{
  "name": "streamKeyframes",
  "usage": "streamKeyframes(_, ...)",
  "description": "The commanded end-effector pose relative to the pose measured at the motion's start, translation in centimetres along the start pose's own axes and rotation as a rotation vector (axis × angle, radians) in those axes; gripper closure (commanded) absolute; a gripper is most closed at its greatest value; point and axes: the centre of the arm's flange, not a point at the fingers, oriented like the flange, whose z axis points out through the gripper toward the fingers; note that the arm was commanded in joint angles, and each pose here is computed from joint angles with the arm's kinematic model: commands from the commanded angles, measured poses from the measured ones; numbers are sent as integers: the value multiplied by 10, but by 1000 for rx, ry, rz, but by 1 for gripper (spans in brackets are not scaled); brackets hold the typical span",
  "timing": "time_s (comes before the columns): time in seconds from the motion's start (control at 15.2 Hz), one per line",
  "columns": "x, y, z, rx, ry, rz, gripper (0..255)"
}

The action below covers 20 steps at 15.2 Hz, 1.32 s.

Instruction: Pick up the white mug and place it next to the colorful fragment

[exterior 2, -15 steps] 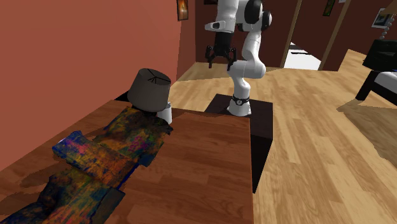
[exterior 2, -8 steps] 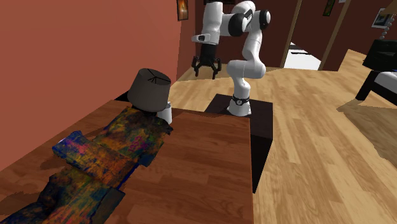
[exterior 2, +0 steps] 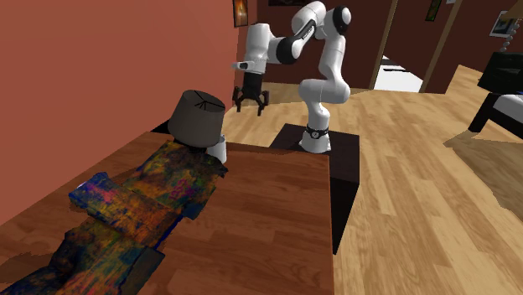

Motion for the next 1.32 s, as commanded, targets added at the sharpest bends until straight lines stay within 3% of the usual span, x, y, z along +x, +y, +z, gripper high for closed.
streamKeyframes(0.0,-3,19,16,-4,14,-17,0)
streamKeyframes(0.53,-14,105,76,-12,67,-77,0)
streamKeyframes(1.06,-11,109,119,-13,69,-80,0)
streamKeyframes(1.25,-11,109,119,-13,69,-80,0)
